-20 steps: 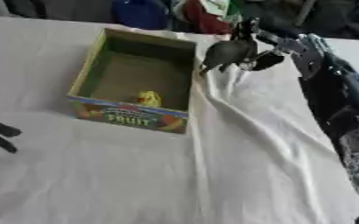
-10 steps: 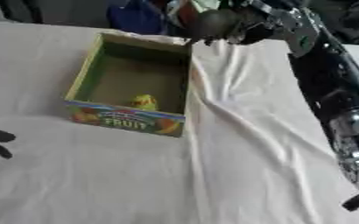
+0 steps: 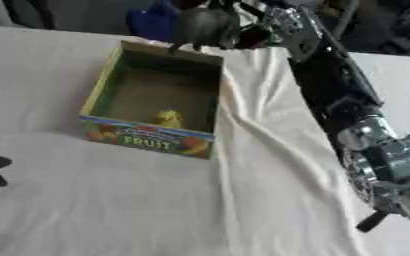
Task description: Pick up objects on the table and place them in the box.
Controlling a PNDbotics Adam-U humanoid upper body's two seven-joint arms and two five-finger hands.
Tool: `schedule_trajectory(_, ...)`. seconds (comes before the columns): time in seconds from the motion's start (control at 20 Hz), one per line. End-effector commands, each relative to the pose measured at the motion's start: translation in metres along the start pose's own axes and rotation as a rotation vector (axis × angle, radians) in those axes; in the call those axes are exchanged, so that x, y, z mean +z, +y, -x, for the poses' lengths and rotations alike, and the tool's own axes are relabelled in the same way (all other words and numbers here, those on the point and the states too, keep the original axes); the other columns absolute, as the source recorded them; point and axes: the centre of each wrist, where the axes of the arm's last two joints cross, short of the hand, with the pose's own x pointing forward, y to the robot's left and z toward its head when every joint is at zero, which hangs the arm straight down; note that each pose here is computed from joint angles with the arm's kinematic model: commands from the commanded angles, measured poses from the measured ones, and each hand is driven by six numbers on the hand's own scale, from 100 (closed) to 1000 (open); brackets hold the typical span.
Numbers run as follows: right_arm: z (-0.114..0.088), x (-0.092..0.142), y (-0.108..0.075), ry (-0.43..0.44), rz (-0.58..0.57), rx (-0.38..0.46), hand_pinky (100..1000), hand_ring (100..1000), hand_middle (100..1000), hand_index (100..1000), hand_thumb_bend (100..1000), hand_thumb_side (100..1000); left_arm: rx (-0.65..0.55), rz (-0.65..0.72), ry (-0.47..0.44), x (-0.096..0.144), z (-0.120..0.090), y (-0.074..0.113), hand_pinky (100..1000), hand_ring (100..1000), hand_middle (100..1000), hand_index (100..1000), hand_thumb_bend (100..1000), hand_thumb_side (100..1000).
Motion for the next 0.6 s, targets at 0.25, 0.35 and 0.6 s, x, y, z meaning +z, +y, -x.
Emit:
schedule_trajectory(0.25, -0.01, -0.018, 0.007, -0.151, -0.19, 0.085, 779, 825, 684, 506, 130, 236, -0.004, 0.02, -0.038, -0.006, -0.008, 0.001, 535, 698, 565, 677, 100, 798)
schedule_trajectory(0.35, -0.011, -0.021, 0.015, -0.152, -0.21, 0.083, 778, 825, 684, 506, 122, 266, -0.002, 0.021, -0.039, -0.007, -0.008, 0.001, 535, 698, 565, 677, 100, 798)
schedule_trajectory(0.6, -0.013, -0.025, 0.032, -0.149, -0.246, 0.078, 774, 823, 683, 507, 100, 339, 0.001, 0.022, -0.043, -0.007, -0.009, 0.0, 534, 699, 565, 678, 100, 799)
